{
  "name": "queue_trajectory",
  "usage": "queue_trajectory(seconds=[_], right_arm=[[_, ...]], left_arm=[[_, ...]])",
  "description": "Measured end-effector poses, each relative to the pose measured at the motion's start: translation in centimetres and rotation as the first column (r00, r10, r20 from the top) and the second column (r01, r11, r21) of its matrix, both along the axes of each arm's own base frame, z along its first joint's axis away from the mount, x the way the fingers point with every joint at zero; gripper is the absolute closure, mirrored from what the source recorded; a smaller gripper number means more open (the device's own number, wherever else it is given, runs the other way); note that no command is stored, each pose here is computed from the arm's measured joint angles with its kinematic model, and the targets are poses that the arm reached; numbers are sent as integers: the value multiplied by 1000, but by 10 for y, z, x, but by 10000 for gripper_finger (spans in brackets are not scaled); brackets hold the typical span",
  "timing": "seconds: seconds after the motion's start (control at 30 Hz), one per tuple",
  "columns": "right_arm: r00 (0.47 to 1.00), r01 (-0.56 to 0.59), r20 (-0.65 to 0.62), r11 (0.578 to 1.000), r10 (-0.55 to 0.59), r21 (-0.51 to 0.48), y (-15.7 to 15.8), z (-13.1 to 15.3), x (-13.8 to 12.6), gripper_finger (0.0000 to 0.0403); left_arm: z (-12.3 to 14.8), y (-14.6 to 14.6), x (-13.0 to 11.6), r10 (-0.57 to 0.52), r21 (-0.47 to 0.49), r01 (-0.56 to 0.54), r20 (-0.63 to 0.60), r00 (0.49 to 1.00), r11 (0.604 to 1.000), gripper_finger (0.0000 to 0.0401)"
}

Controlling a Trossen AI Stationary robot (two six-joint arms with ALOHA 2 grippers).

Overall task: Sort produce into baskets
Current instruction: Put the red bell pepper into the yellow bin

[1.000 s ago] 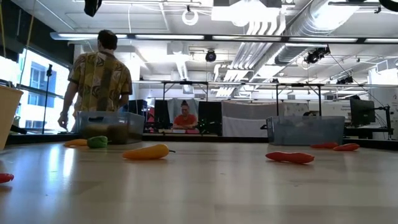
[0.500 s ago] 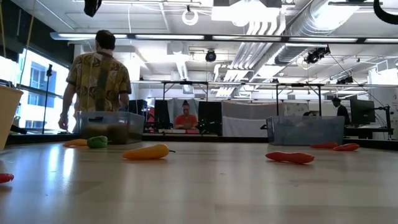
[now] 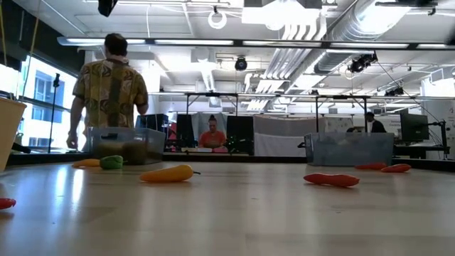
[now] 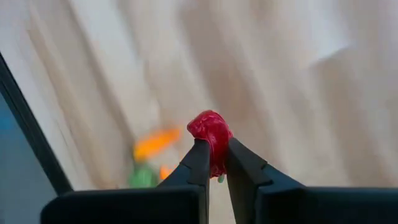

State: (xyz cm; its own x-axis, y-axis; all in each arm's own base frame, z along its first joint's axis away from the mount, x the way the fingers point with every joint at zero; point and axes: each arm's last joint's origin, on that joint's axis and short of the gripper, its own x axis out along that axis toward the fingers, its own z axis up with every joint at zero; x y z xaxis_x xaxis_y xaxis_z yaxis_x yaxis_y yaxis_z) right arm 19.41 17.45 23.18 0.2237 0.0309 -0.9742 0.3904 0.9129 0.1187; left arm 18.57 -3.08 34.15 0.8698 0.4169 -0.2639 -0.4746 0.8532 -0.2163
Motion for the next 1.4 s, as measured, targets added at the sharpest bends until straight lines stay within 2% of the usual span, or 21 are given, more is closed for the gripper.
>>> queue_trajectory(seconds=[0.13, 0.2, 0.33, 0.47, 0.57, 0.73, 0.9, 1.1, 1.23, 1.4], right_arm=[[964, 131, 238, 991, -120, -32, -22, 33, 8, 397], [930, 138, 345, 990, -126, -10, -29, 40, 22, 398], [858, -6, 513, 1000, 12, -15, -31, 33, 73, 396], [753, -145, 636, 985, 170, -92, -30, 2, 129, 396], [660, -197, 710, 969, 245, -152, -35, -26, 169, 396], [570, -212, 773, 959, 276, -187, -39, -55, 231, 396], [524, -231, 807, 958, 272, -172, -29, -69, 284, 396], [431, -221, 857, 954, 281, -202, -19, -54, 327, 400], [445, -238, 831, 938, 335, -250, -17, -53, 340, 390], [453, -232, 824, 937, 341, -260, -21, -52, 347, 354]], left_arm=[[0, 0, 0, -4, 12, 4, -6, 1000, 1000, 401], [0, 0, 0, -4, 13, 4, -8, 1000, 1000, 401], [-2, 0, -1, -3, 15, 3, -26, 1000, 1000, 401], [-3, 0, -1, -2, 16, 3, -40, 999, 1000, 401], [-3, 0, -1, -1, 13, 2, -38, 999, 1000, 401], [-3, 0, -1, -2, 14, 2, -38, 999, 1000, 401], [-4, 0, -1, -2, 14, 2, -41, 999, 1000, 401], [-4, 0, -1, -2, 14, 2, -40, 999, 1000, 401], [-4, 0, -1, -2, 14, 2, -40, 999, 1000, 401], [-3, 0, -1, 0, 8, 0, -37, 999, 1000, 401]])
